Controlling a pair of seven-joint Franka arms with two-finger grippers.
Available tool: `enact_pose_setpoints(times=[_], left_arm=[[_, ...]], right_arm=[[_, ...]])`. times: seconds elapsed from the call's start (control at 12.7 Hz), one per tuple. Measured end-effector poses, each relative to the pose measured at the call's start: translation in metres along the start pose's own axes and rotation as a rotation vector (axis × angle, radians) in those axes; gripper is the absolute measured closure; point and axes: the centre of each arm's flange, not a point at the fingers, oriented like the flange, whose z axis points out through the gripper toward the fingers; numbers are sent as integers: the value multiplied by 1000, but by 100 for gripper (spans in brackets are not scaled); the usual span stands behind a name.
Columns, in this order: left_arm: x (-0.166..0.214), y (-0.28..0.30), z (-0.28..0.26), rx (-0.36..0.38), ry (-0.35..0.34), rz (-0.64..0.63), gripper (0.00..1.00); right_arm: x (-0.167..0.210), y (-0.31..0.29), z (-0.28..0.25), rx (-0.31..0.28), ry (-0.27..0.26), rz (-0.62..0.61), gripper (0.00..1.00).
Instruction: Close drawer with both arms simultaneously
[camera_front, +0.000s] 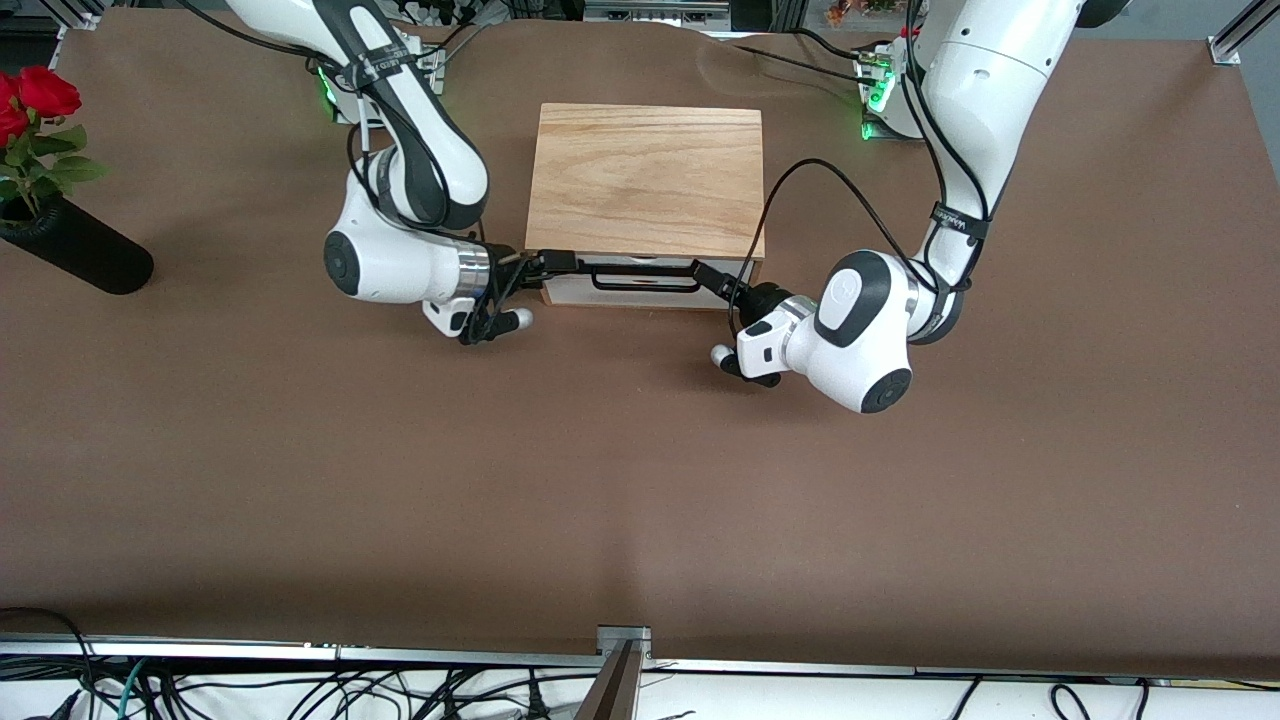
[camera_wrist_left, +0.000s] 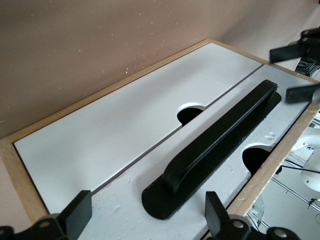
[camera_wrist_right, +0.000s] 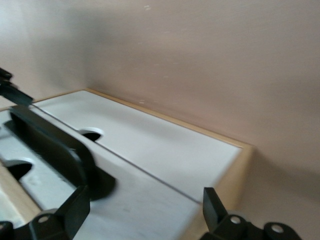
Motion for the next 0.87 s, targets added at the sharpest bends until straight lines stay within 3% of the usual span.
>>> enact_pose_setpoints(times=[0.24, 0.39, 0.63, 0.87], left_arm=[[-1, 5, -12, 9, 11, 17, 0], [-1, 10, -45, 101, 53, 53, 0], [-16, 11, -119, 216, 153, 81, 0], [-48, 7, -182, 347, 224, 77, 0]], right_arm=[[21, 31, -92, -7, -20, 15, 0], [29, 59, -151, -44, 14, 33, 0], [27, 82, -225, -184, 54, 25, 0], [-3, 68, -291, -405, 91, -10, 0]])
